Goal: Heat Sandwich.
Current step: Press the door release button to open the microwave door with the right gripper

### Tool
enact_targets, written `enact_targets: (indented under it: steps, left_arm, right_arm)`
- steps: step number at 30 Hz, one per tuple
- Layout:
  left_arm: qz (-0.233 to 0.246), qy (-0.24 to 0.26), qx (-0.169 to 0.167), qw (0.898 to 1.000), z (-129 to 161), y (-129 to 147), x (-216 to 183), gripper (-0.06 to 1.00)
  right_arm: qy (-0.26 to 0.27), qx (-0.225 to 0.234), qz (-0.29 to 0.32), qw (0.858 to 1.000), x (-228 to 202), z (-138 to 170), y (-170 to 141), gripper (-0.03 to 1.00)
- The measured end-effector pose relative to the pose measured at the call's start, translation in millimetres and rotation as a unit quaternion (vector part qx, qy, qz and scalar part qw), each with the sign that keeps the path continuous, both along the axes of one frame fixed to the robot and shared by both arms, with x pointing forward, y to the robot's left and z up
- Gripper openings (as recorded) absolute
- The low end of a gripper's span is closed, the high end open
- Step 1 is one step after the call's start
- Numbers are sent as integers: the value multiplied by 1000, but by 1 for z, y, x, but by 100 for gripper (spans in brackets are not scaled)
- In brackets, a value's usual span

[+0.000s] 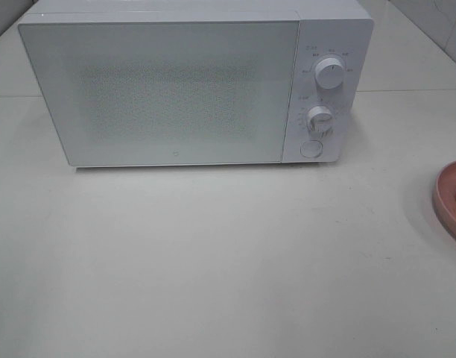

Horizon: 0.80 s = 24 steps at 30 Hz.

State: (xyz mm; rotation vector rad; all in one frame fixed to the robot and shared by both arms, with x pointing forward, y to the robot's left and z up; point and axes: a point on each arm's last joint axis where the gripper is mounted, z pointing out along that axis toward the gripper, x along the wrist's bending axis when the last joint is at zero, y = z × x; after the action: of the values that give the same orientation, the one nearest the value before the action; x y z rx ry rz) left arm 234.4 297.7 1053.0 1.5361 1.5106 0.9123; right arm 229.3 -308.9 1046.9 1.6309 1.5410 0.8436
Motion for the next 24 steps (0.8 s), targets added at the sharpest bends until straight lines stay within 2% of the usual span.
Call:
enact_targets:
  steps: [17,24]
  left_arm:
    - [0,0,0,1000,0,0,0,99]
    - [0,0,0,1000,0,0,0,99]
  right_arm:
    - [0,0,0,1000,0,0,0,76]
    - [-26,10,8,1000,1,11,2,76]
